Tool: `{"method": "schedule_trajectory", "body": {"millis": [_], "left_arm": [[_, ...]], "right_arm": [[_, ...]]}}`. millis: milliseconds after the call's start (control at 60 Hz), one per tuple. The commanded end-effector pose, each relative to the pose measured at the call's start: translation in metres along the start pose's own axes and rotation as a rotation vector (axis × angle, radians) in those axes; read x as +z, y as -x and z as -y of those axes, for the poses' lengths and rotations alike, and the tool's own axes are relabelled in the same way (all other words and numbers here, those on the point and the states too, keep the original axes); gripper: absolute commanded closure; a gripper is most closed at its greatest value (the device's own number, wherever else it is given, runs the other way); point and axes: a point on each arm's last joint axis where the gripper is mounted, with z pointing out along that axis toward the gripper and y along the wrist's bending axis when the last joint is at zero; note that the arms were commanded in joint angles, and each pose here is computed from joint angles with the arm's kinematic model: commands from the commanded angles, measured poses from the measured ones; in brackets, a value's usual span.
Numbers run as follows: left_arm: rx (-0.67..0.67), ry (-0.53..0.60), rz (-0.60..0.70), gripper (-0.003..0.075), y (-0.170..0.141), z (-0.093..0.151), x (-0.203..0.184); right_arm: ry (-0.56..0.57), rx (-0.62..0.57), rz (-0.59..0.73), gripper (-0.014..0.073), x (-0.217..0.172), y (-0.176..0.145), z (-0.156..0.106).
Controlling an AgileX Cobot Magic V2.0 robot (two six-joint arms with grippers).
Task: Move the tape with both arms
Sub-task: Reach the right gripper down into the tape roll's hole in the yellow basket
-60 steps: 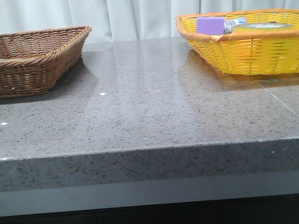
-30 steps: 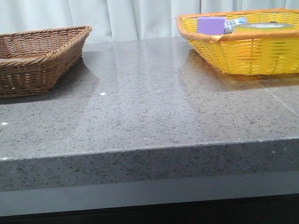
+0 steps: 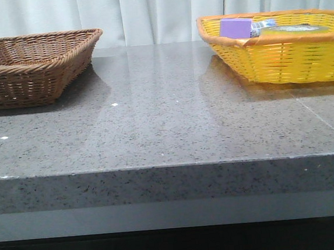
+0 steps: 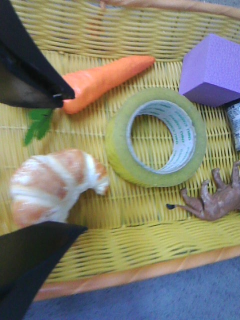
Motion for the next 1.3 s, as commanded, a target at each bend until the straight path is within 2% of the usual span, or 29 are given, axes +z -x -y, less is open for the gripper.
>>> {"method": "schedule_trajectory", "body": {"millis": [0, 183, 467, 900, 1000, 1133, 1283], "left_arm": [[-0.009, -0.01, 0.108, 0.03, 0.017, 0.002, -0.006], [-0.009, -0.01, 0.106, 0.03, 0.016, 0.002, -0.006], [-0.009, -0.01, 0.106, 0.03, 0.016, 0.002, -0.006], [-0.009, -0.01, 0.106, 0.03, 0.016, 0.002, -0.006], [-0.009, -0.01, 0.106, 0.03, 0.016, 0.002, -0.006], [-0.009, -0.01, 0.104, 0.03, 0.016, 0.002, -0.006], [-0.009, -0.01, 0.104, 0.03, 0.016, 0.002, -0.006]], "right_arm": [[0.012, -0.013, 0.075, 0.0089, -0.002, 0.023, -0.002], [0.004, -0.038, 0.019, 0.0089, 0.047, 0.041, 0.001], [-0.01, -0.055, -0.004, 0.0089, 0.101, 0.053, 0.005], [-0.015, -0.048, -0.028, 0.0097, 0.147, 0.049, 0.011], [-0.016, -0.047, -0.032, 0.0195, 0.15, 0.048, 0.011], [-0.015, -0.047, -0.024, 0.0375, 0.151, 0.048, 0.011], [-0.014, -0.048, -0.021, 0.0446, 0.146, 0.051, 0.01]]}}
